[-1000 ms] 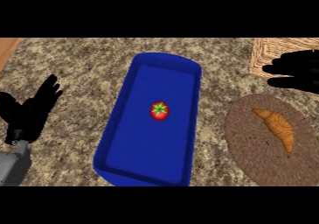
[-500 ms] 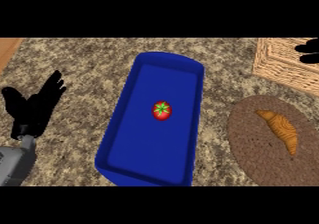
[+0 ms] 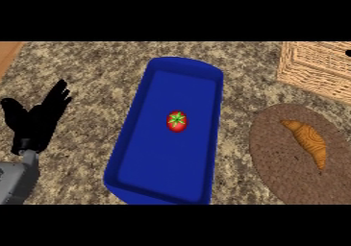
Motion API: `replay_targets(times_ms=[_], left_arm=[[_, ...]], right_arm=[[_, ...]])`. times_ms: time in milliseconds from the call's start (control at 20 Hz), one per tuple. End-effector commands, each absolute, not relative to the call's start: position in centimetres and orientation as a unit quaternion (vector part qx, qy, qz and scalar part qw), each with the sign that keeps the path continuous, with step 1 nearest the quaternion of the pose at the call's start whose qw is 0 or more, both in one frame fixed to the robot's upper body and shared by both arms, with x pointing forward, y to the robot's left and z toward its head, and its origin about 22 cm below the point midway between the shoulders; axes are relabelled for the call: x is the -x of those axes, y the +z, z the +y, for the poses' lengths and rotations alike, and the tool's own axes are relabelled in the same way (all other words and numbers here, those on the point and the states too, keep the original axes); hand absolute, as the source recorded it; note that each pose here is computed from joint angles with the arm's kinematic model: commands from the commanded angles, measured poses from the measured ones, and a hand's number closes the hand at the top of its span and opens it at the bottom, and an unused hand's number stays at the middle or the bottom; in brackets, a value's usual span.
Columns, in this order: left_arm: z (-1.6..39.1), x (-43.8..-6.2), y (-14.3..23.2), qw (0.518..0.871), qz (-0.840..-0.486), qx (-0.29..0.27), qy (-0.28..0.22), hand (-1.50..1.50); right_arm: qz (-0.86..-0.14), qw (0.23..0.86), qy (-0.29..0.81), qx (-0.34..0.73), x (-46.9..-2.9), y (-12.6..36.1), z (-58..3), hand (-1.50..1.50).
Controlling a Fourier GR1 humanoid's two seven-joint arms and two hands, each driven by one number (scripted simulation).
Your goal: Pick the croissant from the placemat and place it in the basket
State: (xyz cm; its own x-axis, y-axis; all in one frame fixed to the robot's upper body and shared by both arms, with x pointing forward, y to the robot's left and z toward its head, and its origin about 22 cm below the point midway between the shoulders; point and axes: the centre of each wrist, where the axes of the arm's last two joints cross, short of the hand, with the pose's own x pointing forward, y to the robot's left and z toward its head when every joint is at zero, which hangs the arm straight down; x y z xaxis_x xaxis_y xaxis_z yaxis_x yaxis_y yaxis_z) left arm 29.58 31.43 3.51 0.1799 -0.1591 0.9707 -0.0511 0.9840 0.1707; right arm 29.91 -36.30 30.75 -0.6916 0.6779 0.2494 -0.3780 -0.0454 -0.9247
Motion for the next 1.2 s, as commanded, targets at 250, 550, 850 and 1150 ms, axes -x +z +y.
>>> replay_targets(times_ms=[250,550,850,1150], left_arm=[[31.8,-29.2,3.8,0.761,-0.642,-0.081,-0.039,0.00],[31.5,-30.5,4.1,0.760,-0.642,-0.086,-0.040,0.00],[30.9,-30.2,4.1,0.761,-0.643,-0.077,-0.037,0.00],[31.0,-30.3,5.1,0.765,-0.637,-0.090,-0.029,0.00]], right_arm=[[-0.592,0.386,0.707,0.025,-30.9,20.7,-40.3,-1.50],[-0.617,0.371,0.694,0.014,-32.0,15.1,-39.8,-1.50],[-0.625,0.399,0.671,-0.020,-32.8,12.8,-40.2,-1.50],[-0.564,0.387,0.730,0.020,-33.2,10.1,-36.5,-1.50]])
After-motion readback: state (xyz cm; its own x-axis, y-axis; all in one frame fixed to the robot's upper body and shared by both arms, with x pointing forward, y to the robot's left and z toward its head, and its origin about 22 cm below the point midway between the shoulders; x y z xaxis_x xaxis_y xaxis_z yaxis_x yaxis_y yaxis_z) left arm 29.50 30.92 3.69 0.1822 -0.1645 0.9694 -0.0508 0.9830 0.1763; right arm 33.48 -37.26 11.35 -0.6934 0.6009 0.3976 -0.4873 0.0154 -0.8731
